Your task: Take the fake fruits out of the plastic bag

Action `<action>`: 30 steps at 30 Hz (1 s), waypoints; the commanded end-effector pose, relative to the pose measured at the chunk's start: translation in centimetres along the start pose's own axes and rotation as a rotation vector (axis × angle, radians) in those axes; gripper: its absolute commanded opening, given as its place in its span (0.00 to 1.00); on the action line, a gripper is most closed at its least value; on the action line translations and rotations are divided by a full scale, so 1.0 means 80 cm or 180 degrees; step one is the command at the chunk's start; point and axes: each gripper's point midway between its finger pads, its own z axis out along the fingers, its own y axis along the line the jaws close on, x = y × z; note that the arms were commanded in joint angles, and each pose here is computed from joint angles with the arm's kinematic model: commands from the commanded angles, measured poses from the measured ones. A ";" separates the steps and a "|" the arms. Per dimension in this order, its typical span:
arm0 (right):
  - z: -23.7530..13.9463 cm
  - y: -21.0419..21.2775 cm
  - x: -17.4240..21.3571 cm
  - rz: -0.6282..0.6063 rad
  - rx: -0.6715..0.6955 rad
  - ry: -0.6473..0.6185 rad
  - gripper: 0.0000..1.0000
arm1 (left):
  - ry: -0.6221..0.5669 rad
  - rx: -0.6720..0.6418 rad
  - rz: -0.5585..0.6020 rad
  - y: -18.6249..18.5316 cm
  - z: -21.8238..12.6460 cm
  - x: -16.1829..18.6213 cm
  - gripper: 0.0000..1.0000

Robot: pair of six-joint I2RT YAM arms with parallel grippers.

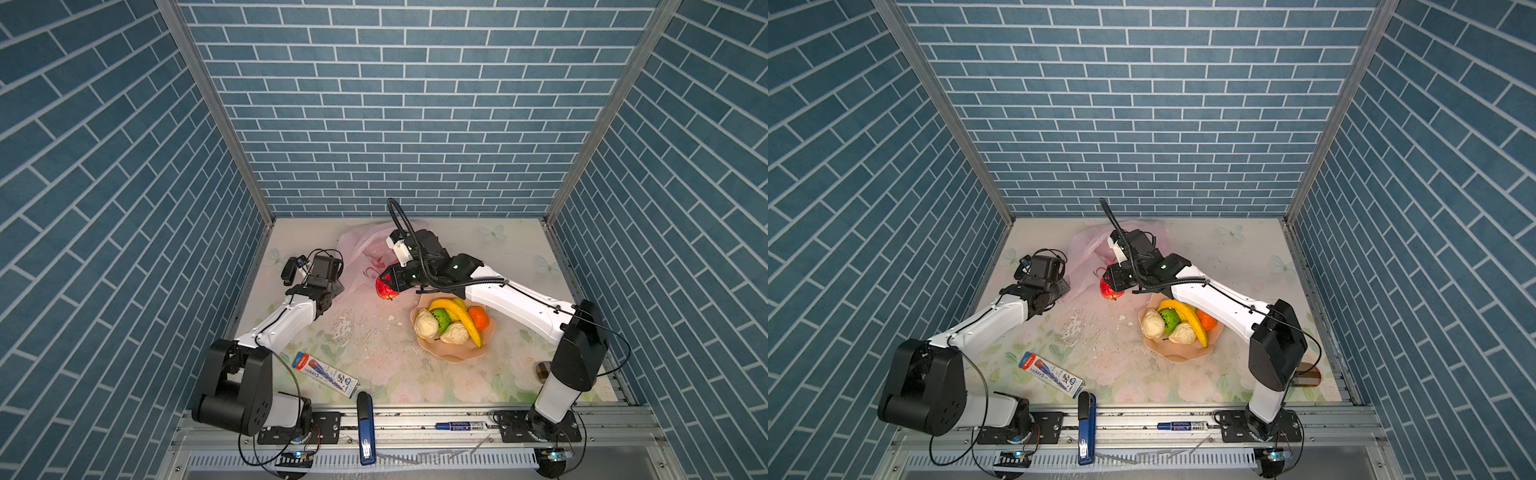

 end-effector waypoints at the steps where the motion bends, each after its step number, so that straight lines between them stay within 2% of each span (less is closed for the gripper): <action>1: -0.027 -0.016 0.010 -0.0055 0.0207 -0.0037 0.08 | -0.0048 0.0093 0.0000 -0.017 0.007 -0.015 0.00; 10: -0.067 -0.045 0.043 0.0052 0.0496 -0.0062 0.08 | 0.0044 0.0198 0.0019 -0.041 0.020 -0.018 0.00; 23: -0.127 -0.086 0.108 0.0256 0.0879 -0.0008 0.08 | 0.0135 0.0257 0.0119 -0.039 0.010 -0.005 0.00; 30: -0.137 -0.100 0.139 0.0324 0.0983 0.0123 0.08 | 0.0108 0.0291 0.0152 -0.035 -0.001 0.000 0.00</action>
